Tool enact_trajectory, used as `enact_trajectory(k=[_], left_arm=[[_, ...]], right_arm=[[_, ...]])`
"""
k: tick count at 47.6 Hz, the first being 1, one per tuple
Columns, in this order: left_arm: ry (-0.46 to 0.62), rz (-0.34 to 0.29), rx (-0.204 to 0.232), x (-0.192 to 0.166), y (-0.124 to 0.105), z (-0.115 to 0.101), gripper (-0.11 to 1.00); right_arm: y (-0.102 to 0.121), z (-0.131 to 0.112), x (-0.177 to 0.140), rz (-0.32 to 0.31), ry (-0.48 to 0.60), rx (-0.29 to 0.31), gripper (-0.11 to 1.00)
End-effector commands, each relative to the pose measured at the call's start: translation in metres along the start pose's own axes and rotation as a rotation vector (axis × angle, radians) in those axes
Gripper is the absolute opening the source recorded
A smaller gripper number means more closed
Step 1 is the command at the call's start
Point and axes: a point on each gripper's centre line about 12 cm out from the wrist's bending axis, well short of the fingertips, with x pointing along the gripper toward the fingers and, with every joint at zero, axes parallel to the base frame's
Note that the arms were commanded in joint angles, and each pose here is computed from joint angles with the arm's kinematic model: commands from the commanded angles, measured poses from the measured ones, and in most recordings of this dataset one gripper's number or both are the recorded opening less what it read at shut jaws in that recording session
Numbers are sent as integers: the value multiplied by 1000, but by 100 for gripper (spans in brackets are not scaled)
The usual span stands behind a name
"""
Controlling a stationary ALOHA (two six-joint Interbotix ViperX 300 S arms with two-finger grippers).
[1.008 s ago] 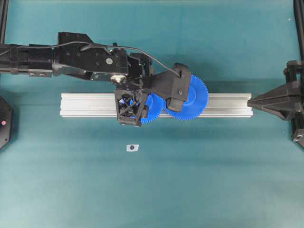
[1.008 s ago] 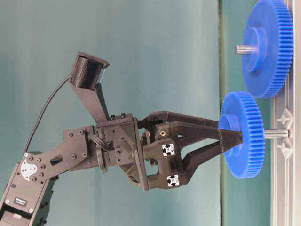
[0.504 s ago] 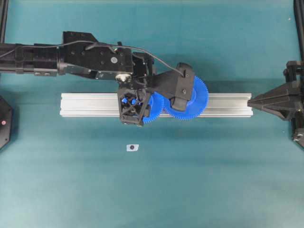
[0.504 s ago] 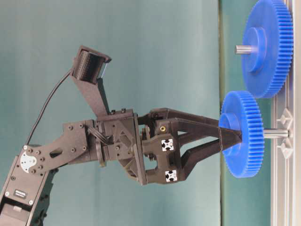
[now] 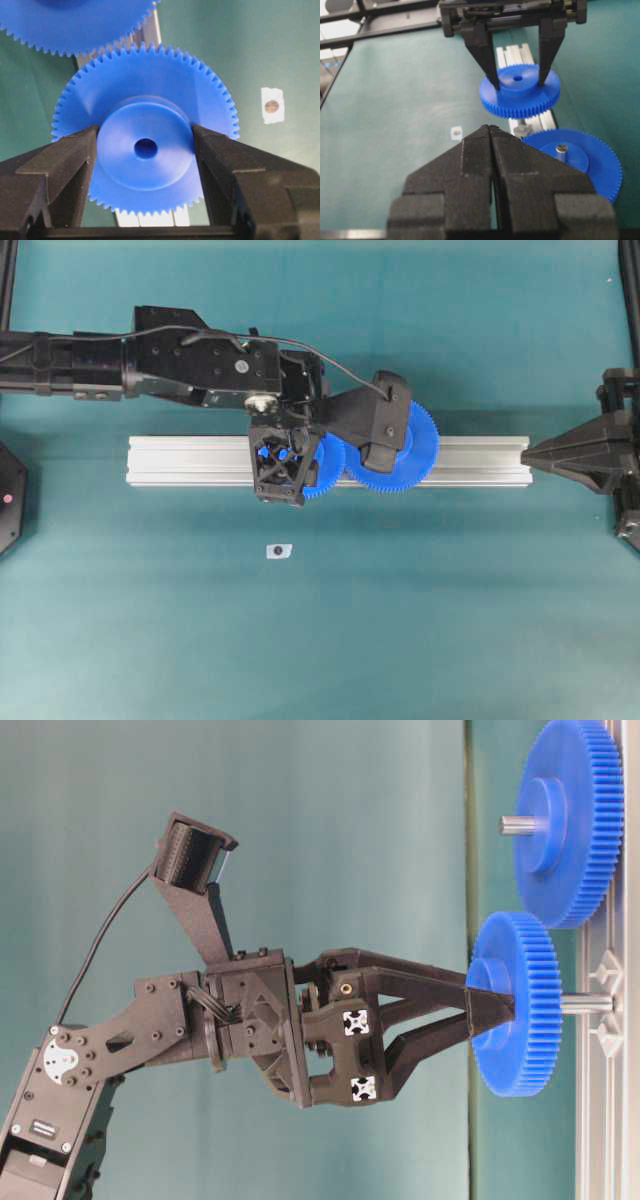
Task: Find the location of the shaft and insert the small gear.
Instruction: 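Lower the gear onto the shaft and open the left gripper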
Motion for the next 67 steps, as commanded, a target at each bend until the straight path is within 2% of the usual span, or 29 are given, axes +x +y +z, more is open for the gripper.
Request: enact_trajectory(k=[1,4,7,10,19,33,46,67], left_arm=[[-17,17,-24,-7,13,0,64],[-15,15,-21,-7,11,0,67],[-15,14,-17,-7,9,1,79],[-15,13,-12,-7,8,1,85],[-24,12,5,-10,-1,4,81],[-91,22,-23,-39,-6,10,81],[-137,30,-14,-65,-9,13,81],[-124,27,-14,-64,-10,12,81]], right_arm=[[0,4,1,0,-9,5,-2],[0,4,1,0,-9,5,-2],[0,4,1,0,-9,5,-2],[0,4,1,0,-9,5,-2],[0,4,1,0,-9,6,-2],[0,4,2,0,-8,6,-2],[1,4,1,0,-9,6,-2],[1,4,1,0,-9,6,-2]])
